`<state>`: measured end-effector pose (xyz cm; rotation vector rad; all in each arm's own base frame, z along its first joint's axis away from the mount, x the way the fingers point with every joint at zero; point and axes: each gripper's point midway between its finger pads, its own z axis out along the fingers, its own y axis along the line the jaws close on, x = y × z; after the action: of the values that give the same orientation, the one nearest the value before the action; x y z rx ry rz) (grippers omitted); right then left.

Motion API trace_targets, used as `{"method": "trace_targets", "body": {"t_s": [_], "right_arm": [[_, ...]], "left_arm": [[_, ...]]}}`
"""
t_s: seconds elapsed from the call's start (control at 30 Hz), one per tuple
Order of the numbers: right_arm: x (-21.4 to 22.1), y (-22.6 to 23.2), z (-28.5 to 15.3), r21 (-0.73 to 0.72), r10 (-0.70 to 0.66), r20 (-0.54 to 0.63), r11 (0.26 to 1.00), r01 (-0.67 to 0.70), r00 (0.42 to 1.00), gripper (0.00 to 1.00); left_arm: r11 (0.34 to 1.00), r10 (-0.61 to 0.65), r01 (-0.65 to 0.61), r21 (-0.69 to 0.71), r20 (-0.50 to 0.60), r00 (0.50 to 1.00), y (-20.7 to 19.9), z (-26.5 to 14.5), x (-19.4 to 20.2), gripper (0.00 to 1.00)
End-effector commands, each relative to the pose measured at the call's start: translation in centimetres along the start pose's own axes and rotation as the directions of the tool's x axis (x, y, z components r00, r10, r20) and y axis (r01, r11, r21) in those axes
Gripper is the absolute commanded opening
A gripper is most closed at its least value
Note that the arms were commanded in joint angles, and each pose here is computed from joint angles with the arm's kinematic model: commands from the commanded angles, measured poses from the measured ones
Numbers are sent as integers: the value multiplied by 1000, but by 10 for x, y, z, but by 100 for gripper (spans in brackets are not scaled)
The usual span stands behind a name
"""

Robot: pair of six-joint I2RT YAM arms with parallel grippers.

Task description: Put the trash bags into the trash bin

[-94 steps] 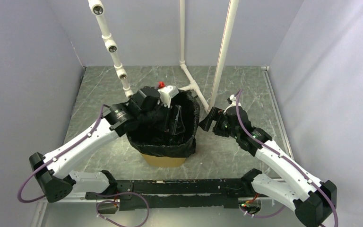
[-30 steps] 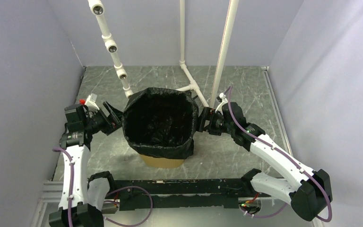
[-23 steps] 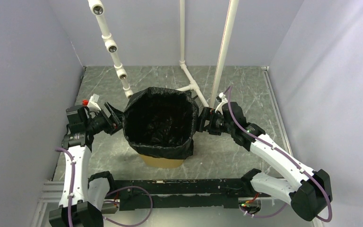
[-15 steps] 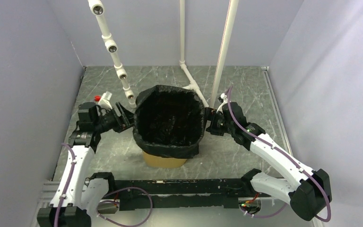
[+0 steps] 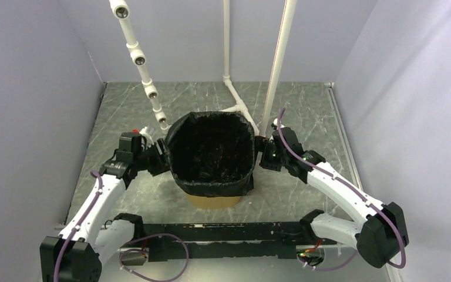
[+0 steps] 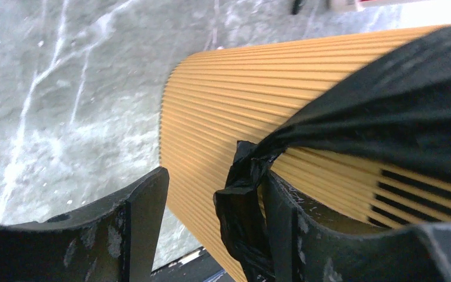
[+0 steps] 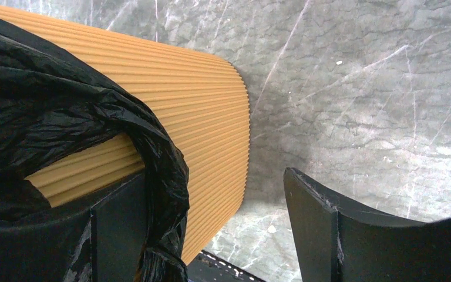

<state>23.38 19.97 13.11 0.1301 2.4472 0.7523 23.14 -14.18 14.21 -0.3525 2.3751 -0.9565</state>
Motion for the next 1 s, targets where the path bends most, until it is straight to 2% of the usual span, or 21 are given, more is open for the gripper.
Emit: {"method": "trace_targets", "body": {"t_s": [0.0, 0.1, 0.23, 0.4, 0.6, 0.7, 0.97], "right_arm": [[-23, 46, -16, -160, -17, 83, 987, 30, 996, 84], [-36, 36, -27, -91, -14, 152, 995, 28, 988, 86], [-49, 30, -42, -53, 1, 239, 999, 11, 971, 88], [-63, 19, -57, -2, 35, 328, 999, -36, 944, 90], [-80, 21, -81, 2, 20, 414, 1000, -23, 910, 93], [-89, 29, -95, -3, -7, 439, 1000, 9, 898, 99], [-107, 23, -121, 110, -89, 474, 993, 41, 876, 100]], "left_arm": [[998, 41, -44, -48, -54, 998, -1, -10, 11, 69], [989, 51, -49, -140, 9, 999, 6, -25, 1, 77], [985, 73, -54, -166, 113, 991, -2, -46, -15, 86], [975, 69, -34, -221, 152, 986, 1, -62, -20, 92], [934, 71, 19, -356, 236, 969, 16, -89, -30, 93], [918, 95, 32, -395, 298, 950, 15, -107, -42, 93], [874, 157, 41, -485, 360, 920, 3, -146, -69, 93]]}}
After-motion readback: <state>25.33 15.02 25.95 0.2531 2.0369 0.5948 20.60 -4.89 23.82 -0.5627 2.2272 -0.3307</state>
